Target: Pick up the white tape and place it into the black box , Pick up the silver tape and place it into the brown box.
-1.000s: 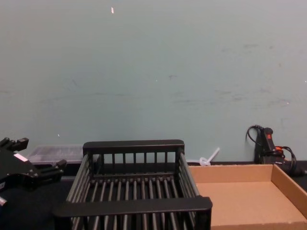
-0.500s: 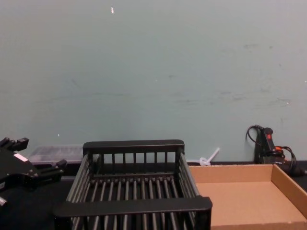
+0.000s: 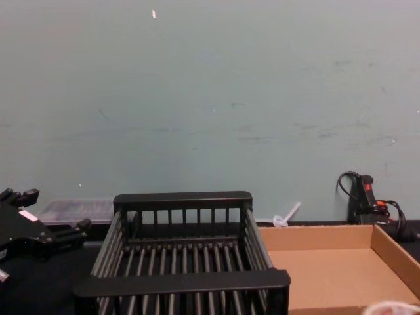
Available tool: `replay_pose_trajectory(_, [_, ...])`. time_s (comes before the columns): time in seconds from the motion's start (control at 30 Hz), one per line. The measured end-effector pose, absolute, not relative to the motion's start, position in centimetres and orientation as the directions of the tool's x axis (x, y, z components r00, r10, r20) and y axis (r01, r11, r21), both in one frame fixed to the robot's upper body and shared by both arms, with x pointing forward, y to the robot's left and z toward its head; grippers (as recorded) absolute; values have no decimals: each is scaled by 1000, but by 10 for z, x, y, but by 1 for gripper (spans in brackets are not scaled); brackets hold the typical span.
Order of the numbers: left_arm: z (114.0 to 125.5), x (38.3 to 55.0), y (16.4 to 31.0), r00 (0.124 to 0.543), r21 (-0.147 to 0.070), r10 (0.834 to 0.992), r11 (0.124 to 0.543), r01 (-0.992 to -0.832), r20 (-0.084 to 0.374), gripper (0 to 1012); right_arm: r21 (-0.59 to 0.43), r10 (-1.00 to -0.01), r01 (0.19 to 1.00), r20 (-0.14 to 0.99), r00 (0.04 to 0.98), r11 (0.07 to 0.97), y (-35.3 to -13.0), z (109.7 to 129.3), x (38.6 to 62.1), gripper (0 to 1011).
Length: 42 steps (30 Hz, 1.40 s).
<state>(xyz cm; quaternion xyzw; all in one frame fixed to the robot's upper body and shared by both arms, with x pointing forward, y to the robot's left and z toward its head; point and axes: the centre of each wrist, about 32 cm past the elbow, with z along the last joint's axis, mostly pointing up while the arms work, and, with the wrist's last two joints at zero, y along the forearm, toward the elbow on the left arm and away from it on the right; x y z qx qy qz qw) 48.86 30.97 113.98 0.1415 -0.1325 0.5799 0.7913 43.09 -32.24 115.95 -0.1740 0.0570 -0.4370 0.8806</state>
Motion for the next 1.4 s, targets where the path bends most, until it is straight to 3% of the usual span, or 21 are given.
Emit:
replay_pose_trajectory(0.63, [1140,489,310,292,70,880,287,-955,374,1001,-283,-788,770,72,612,572,-286,1190,476,88])
replay_pose_trajectory(1.4, [1140,489,310,292,70,880,287,-955,374,1001,-272,-744,742,116,658,613,-229,1209,533,88])
